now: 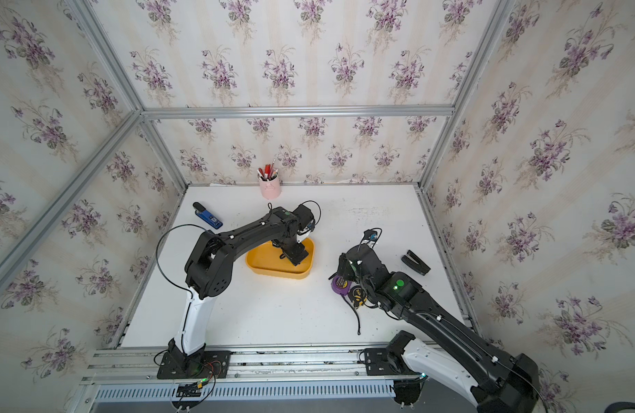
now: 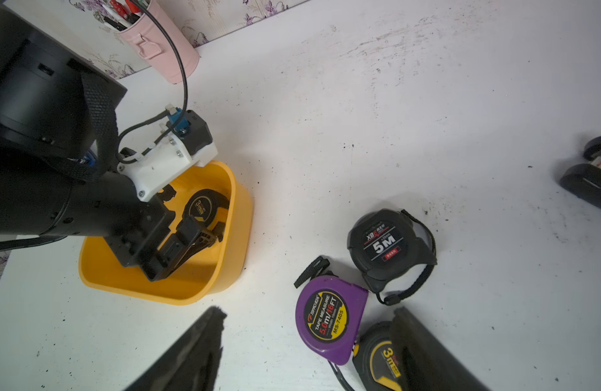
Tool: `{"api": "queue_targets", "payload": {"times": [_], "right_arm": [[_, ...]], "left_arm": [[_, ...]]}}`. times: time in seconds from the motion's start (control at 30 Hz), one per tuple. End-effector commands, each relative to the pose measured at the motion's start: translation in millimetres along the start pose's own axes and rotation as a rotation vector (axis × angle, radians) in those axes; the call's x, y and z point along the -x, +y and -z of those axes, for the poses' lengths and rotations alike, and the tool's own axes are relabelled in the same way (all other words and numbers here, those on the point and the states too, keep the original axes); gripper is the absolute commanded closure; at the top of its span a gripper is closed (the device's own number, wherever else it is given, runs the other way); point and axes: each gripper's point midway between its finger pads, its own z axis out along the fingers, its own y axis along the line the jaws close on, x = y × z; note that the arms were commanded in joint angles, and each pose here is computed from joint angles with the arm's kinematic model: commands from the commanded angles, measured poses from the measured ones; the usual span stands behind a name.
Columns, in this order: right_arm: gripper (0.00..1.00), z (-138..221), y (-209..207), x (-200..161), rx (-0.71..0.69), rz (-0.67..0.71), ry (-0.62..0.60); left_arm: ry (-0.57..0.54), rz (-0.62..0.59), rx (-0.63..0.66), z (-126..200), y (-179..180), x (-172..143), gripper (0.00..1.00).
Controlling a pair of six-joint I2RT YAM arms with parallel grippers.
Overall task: Take the tape measure out of the storage box
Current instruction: Pick up the tape measure from the storage box.
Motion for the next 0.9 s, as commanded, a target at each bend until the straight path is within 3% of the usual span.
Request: {"api": "queue_targets", "payload": {"times": [0.0, 0.2, 0.73, 0.87], "right_arm": [[0.19, 0, 4, 4, 0.015, 0.003, -0.014], [0.19, -1, 5, 5, 0.015, 0.006, -0.014], [0.19, -3, 5, 4, 0.013, 0.001, -0.011], [0.19, -2, 5, 4, 0.013, 0.002, -0.011]], "left_arm": [[-0.038, 0.003, -0.013, 6, -2, 8, 0.0], [-0.027, -0.037, -0.11, -1, -20, 9, 0.0], [-0.015, -0.023, -0.092, -16, -17, 13, 0.03], [0.0, -0.014, -0.067, -17, -12, 9, 0.27]]}}
